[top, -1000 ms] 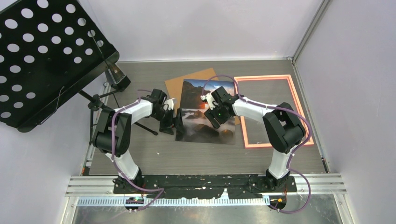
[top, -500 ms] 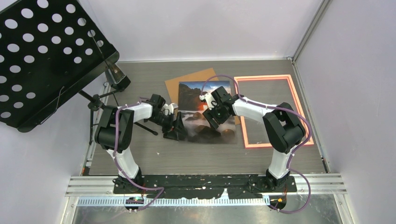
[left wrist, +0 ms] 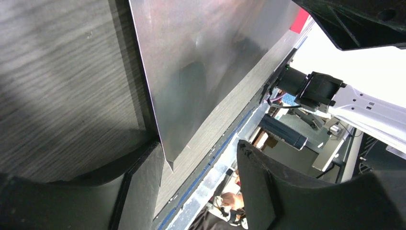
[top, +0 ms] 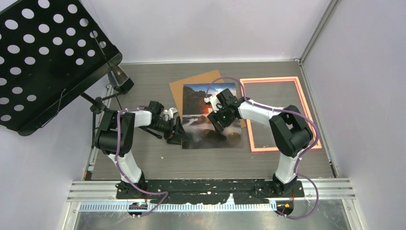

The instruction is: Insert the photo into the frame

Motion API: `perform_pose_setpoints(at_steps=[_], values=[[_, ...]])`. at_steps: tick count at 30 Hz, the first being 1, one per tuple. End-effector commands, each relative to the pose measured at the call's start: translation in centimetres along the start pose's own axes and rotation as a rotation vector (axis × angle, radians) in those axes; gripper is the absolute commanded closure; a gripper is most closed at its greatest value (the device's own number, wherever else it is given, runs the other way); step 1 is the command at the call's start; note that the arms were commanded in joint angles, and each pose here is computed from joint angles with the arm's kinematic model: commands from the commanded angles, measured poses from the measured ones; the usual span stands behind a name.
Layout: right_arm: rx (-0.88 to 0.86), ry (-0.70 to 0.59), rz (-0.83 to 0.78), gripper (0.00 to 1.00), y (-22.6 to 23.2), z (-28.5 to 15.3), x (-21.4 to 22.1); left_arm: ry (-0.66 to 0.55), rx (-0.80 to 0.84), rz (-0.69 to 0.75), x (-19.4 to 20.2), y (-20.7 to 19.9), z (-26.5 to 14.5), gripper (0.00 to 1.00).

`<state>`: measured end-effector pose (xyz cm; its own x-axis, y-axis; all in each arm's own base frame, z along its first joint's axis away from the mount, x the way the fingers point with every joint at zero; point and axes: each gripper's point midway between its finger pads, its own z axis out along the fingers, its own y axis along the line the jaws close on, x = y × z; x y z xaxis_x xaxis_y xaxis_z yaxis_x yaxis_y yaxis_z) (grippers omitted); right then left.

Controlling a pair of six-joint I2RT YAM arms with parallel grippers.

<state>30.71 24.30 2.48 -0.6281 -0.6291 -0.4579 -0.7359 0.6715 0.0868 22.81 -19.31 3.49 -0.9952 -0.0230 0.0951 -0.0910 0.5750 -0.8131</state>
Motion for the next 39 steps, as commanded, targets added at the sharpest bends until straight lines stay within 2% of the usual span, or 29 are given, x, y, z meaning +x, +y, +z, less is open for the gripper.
perform_pose_setpoints(at_steps=[1,8,12,17,21,29,39], values=[[-0.058,0.063,0.015,0.32,1.2,1.3,1.9,-0.056,0.008,0.077,-1.4,0.0,0.0,0.42],[-0.067,0.058,0.016,0.32,1.3,1.4,1.7,-0.041,0.077,0.068,-1.6,-0.8,0.5,0.48],[-0.065,0.054,0.018,0.32,1.3,1.3,1.5,-0.037,0.120,0.077,-1.6,-1.6,0.6,0.57],[-0.062,0.052,0.017,0.32,1.2,1.2,1.5,-0.044,0.138,0.100,-1.6,-2.4,0.4,0.78],[-0.055,0.038,0.017,0.31,1.0,0.7,1.0,-0.058,0.130,0.113,-1.9,-2.8,0.1,1.00],[0.004,-0.077,0.025,0.13,-0.4,-3.0,-2.8,-0.122,0.009,0.192,-3.6,-3.8,-1.7,1.00],[0.000,-0.349,0.224,0.10,-4.2,-11.6,-10.2,-0.320,-0.252,0.426,-7.6,-10.7,-10.3,1.00]])
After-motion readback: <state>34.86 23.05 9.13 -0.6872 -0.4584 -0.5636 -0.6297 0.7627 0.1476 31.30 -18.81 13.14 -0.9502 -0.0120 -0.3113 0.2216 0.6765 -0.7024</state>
